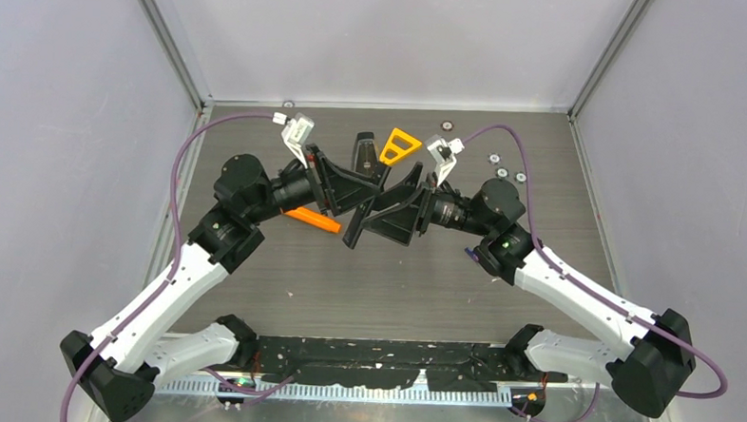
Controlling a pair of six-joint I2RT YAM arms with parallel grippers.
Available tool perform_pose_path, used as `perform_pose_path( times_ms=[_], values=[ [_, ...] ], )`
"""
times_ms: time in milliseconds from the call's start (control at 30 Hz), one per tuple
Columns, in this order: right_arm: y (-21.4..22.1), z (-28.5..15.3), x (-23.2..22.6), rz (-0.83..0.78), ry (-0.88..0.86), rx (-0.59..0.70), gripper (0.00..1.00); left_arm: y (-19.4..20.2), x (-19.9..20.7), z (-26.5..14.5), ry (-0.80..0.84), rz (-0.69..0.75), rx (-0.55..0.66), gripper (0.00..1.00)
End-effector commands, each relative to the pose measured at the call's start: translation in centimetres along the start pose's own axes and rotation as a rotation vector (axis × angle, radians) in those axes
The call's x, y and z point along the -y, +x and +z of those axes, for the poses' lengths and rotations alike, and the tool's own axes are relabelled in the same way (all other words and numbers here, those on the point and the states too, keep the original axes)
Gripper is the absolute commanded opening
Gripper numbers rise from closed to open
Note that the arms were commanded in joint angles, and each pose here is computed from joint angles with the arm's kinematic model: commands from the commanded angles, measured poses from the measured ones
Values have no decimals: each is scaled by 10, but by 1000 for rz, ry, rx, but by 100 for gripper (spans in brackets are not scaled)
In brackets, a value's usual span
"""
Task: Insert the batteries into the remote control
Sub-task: Adjust the remote control.
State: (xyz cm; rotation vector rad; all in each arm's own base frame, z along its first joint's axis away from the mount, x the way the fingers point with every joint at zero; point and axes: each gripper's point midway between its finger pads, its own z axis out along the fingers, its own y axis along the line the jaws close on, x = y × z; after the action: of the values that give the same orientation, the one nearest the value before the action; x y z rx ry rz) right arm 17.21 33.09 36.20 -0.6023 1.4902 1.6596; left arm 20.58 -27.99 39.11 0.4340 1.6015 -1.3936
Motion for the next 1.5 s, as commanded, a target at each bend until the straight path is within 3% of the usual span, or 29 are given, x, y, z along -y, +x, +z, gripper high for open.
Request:
perform_pose_path(
  times_ms=[0,300,567,633,733,800,1000,1067,1200,1467],
  values=[
    [-14,7,-16,-29,-64,53,96,-23,16,-4,50,25,103,8],
    [-4,25,-22,8,-128,22,99,-26,27,-3,113,-18,116,8],
    [-6,25,-20,15,-110,47,66,-27,25,-3,104,-17,133,14],
    [-7,25,-20,10,-107,49,56,-27,23,-3,99,-16,135,16],
    [-8,25,-20,4,-98,46,34,-25,21,-2,92,-15,134,20],
    [-7,25,-17,1,-81,38,28,-24,18,-3,79,-8,132,27],
    [5,17,15,-36,122,-35,26,-20,-4,-10,-56,66,120,73],
    [7,12,27,-70,207,-62,26,-17,-14,-14,-113,84,107,82],
    [10,3,48,-156,351,-103,26,-20,-21,-16,-155,126,112,89],
    [29,-4,75,-284,554,-207,26,-25,-22,-15,-181,149,83,89]
  ],
)
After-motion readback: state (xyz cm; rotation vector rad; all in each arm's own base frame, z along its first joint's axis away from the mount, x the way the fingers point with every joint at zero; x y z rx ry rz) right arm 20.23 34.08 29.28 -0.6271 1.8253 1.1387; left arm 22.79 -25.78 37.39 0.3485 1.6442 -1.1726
